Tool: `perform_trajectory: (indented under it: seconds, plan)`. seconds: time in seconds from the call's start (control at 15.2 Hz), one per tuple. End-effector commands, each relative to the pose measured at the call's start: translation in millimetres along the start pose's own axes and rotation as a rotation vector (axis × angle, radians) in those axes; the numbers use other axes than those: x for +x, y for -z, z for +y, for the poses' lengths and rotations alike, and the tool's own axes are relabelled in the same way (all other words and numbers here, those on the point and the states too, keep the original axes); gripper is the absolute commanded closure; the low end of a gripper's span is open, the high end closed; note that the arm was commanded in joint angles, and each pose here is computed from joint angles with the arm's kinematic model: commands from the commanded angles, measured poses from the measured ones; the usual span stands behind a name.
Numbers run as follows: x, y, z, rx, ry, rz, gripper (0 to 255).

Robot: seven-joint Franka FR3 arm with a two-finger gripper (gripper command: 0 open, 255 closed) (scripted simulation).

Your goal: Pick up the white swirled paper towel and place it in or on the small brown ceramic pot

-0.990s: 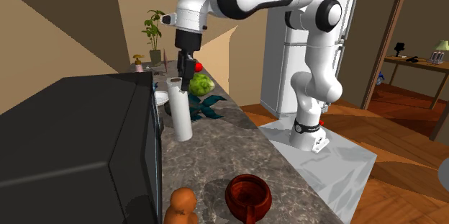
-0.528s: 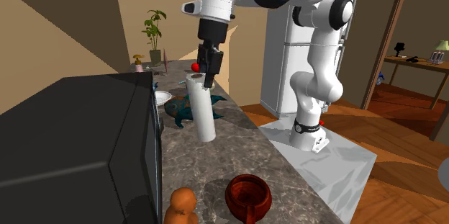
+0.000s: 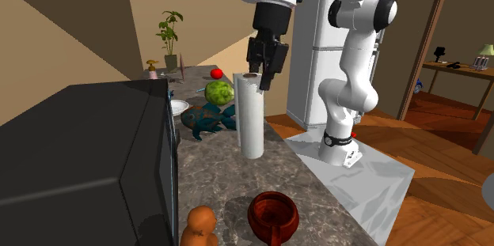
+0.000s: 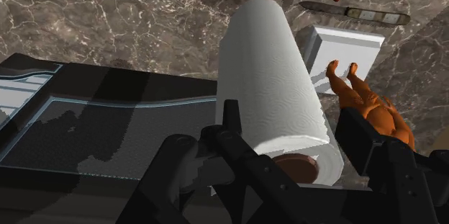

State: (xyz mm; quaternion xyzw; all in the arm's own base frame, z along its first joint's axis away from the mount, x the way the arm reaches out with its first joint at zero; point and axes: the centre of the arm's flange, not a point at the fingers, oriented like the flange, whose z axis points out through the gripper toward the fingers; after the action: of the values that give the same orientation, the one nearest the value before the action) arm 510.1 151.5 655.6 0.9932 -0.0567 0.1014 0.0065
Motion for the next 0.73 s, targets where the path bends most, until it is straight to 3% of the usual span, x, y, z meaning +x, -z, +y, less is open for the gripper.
perform_trajectory:
  seconds: [0.0, 0.26, 0.66]
  plan:
    - [-15, 8, -23, 0.0, -0.001, 0.0, 255]
    - [-40, 29, -63, 0.0, -0.001, 0.0, 255]
    - [-46, -2, -63, 0.0, -0.001, 0.0, 255]
